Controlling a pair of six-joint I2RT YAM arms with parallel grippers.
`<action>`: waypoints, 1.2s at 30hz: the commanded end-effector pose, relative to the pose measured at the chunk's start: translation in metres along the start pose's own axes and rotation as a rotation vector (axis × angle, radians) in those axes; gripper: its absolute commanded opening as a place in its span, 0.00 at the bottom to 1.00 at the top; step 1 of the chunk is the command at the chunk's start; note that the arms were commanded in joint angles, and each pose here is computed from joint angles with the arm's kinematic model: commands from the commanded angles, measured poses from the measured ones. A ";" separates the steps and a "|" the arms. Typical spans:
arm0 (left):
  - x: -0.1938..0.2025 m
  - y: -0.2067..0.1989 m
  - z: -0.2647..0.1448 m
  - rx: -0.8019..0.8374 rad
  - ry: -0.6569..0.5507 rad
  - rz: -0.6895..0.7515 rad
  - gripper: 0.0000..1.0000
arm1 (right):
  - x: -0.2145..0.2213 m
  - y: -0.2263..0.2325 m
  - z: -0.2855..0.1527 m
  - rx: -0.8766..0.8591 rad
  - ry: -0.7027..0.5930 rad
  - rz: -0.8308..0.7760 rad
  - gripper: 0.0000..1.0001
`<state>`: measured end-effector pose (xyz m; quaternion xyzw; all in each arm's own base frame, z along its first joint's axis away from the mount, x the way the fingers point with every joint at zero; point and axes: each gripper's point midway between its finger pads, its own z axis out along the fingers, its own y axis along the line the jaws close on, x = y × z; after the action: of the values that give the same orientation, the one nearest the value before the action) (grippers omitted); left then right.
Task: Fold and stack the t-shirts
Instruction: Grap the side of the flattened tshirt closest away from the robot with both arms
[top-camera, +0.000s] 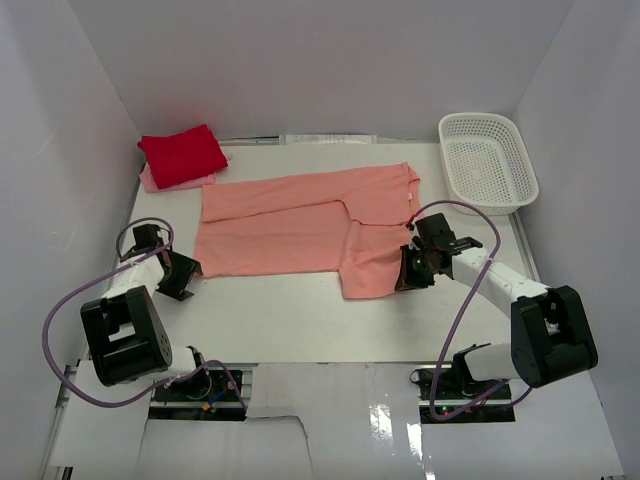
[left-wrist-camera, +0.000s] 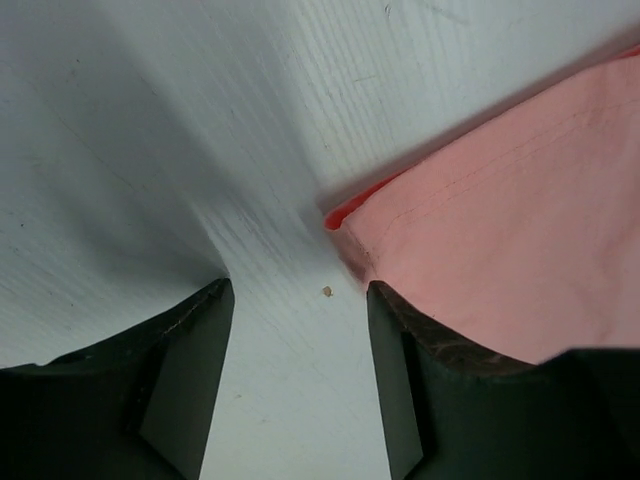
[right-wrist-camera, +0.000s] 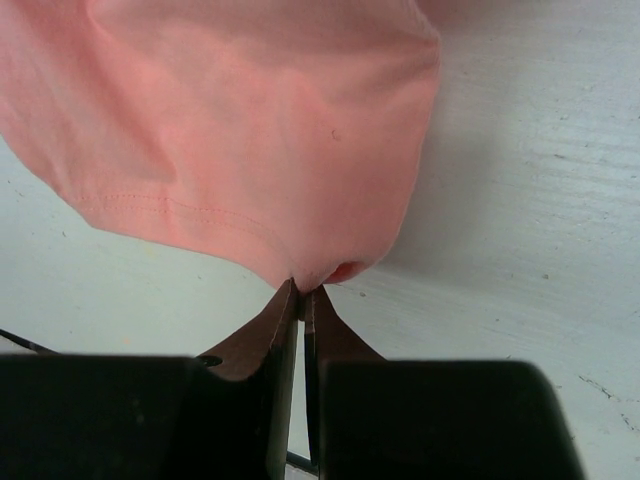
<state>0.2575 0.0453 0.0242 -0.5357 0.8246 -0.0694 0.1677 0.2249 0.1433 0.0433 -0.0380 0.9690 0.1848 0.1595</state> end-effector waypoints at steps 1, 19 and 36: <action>-0.017 -0.007 -0.002 0.028 -0.077 -0.048 0.66 | -0.009 0.010 -0.004 -0.041 -0.030 -0.033 0.08; -0.029 -0.019 0.020 0.045 -0.071 -0.095 0.56 | -0.006 0.014 -0.012 -0.056 -0.032 -0.042 0.08; -0.005 -0.025 0.013 0.118 0.045 -0.022 0.00 | -0.004 0.016 -0.026 -0.053 -0.031 -0.043 0.08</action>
<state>0.3030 0.0487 0.0198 -0.5485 0.8002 -0.1327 0.2030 0.2170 0.1454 0.0537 -0.0472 0.9657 0.1990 0.1597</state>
